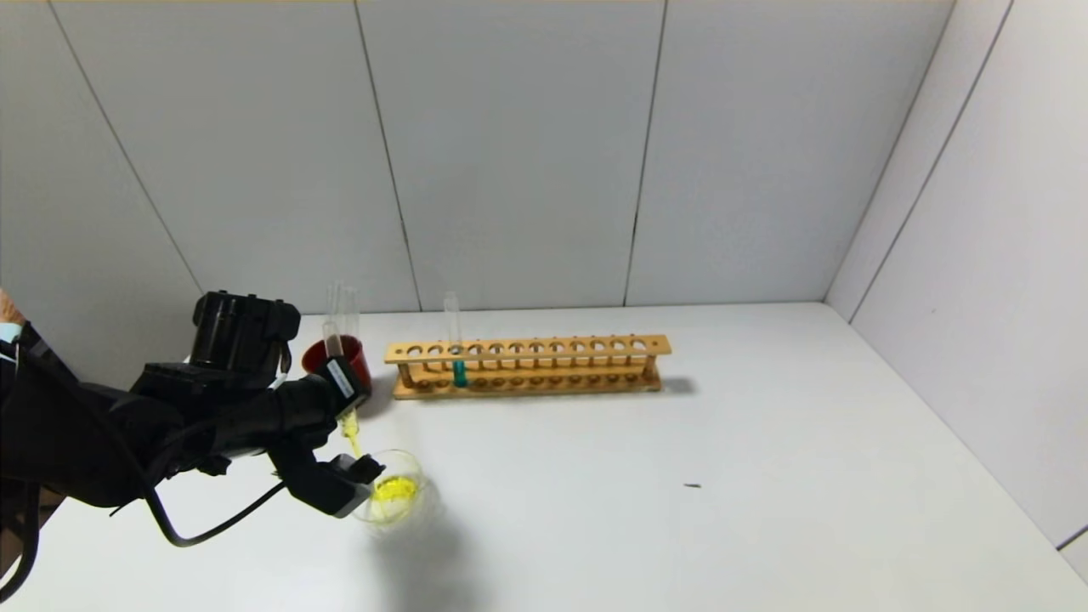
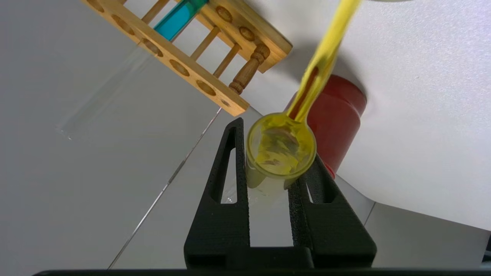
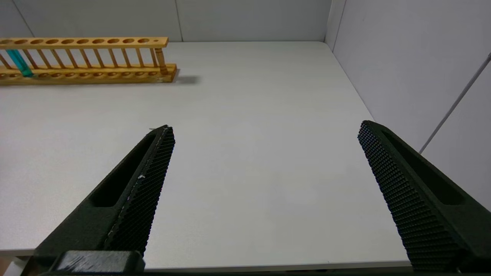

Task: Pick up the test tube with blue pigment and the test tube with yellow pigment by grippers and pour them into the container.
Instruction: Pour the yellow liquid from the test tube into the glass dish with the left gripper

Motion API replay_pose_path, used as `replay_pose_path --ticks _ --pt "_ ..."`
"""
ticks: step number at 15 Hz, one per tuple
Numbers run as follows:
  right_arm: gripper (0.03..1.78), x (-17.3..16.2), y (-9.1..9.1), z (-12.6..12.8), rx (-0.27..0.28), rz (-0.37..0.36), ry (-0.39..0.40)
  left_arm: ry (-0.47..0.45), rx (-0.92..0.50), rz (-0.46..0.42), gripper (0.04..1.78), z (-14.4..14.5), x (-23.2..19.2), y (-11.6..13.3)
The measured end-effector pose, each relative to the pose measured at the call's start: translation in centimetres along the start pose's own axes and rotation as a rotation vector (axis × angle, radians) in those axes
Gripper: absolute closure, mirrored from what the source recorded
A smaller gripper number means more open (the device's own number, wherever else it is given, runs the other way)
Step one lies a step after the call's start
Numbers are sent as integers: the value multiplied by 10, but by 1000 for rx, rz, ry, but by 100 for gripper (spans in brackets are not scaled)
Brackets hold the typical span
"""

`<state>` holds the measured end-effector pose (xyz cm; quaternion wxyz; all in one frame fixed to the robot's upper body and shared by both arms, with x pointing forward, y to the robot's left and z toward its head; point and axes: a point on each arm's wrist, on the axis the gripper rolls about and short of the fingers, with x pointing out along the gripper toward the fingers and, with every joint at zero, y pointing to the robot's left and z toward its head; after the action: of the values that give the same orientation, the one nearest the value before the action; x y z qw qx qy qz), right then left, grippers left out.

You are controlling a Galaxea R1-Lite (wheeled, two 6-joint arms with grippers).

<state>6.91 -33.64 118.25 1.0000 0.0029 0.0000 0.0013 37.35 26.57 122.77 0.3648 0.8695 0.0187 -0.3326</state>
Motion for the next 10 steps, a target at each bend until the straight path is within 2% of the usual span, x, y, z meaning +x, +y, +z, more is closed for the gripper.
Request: replay_pose_path --ticks 10 --pt "6 0 0 0 0 0 0 20 16 4 149 4 10 1"
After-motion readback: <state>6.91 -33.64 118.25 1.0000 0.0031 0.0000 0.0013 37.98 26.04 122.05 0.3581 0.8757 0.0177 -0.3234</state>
